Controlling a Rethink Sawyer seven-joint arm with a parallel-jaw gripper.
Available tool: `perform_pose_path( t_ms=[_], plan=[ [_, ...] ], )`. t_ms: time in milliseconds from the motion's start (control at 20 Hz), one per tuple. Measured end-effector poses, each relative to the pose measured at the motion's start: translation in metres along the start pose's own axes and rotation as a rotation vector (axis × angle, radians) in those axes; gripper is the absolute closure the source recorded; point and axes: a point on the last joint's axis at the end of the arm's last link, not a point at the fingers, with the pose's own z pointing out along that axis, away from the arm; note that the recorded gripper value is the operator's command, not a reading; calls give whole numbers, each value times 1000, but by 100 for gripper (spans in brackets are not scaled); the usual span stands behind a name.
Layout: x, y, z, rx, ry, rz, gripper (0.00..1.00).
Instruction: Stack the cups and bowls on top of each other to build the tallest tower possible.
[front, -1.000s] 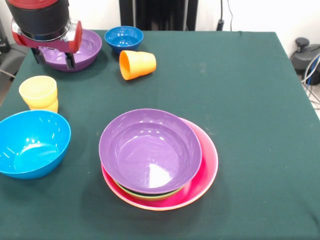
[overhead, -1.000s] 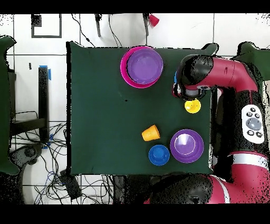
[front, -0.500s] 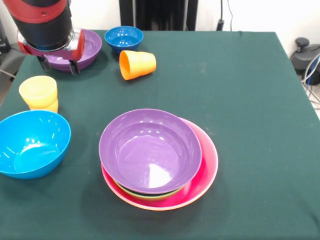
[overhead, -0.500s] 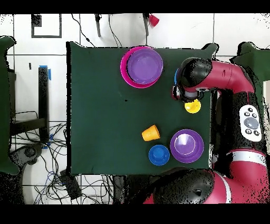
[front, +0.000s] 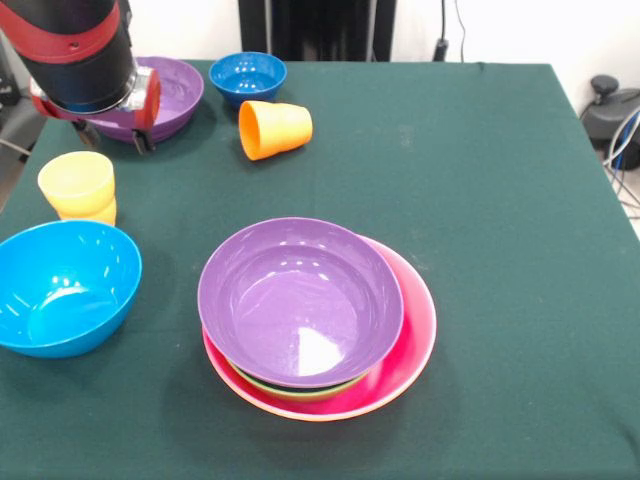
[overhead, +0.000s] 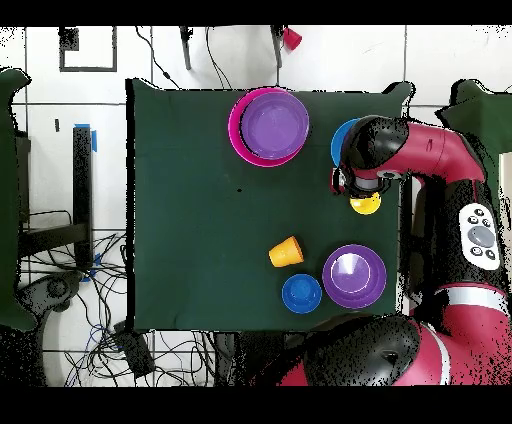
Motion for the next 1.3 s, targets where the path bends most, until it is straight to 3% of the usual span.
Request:
perform_pose_path(
  t_ms=[400, 850, 1000, 1200, 1300],
  plan=[
    [0, -6, 0, -12, -5, 7, 0],
    [-5, 2, -3, -26, -19, -6, 0],
    [-9, 4, -4, -26, -44, -8, 0],
    [-20, 4, 0, -20, -121, -10, 0],
    [-24, 5, 5, -20, -140, -11, 0]
  ],
)
